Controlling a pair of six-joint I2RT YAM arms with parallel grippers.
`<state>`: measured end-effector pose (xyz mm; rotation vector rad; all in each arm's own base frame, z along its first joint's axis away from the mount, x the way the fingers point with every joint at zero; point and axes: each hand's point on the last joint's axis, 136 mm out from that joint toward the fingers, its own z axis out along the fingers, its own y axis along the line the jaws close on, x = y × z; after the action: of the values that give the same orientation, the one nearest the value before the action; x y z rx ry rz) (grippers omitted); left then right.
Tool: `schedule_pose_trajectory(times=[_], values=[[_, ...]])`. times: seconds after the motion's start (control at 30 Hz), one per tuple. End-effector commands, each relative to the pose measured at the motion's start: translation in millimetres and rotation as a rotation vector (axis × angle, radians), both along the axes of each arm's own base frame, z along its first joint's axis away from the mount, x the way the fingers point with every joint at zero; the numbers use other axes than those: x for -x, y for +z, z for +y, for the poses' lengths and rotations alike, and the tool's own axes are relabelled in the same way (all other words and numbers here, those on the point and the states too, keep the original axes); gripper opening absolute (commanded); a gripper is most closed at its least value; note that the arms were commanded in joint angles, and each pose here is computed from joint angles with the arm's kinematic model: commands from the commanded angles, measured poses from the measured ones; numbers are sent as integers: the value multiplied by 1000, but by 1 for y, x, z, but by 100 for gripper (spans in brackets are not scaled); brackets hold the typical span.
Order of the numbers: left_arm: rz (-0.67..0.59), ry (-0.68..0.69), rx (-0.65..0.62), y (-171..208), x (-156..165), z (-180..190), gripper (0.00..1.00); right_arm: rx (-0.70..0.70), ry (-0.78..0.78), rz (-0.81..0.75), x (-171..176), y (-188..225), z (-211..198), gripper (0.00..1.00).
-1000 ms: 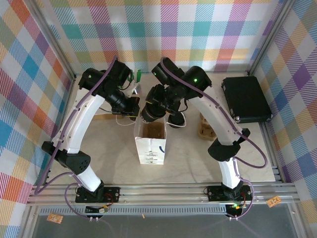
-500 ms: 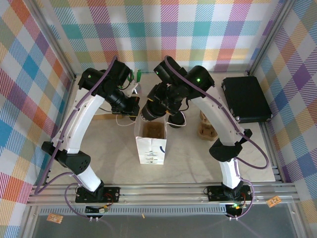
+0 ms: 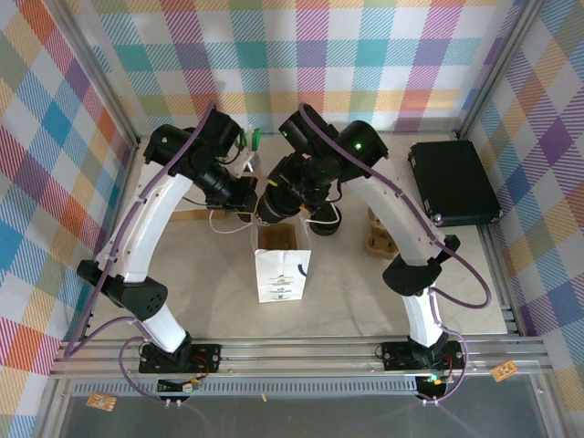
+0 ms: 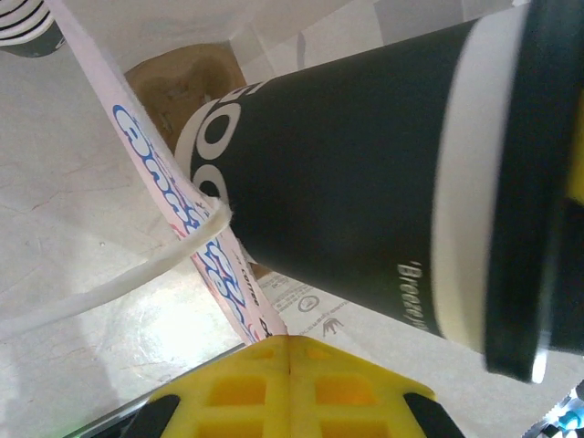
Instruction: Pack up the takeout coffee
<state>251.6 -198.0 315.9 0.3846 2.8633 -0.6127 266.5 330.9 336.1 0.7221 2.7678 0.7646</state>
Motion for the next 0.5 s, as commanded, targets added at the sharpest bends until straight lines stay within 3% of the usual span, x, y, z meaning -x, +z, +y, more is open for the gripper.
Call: schedule_pose_trajectory(times=[0.0,0.47], values=[[124,-21,-67,-3,36,18,0,-21,-75,155,10,-18,7,34],[121,-24,-63,-2,35,17,0,101,-59,178,12,-39,-8,31]])
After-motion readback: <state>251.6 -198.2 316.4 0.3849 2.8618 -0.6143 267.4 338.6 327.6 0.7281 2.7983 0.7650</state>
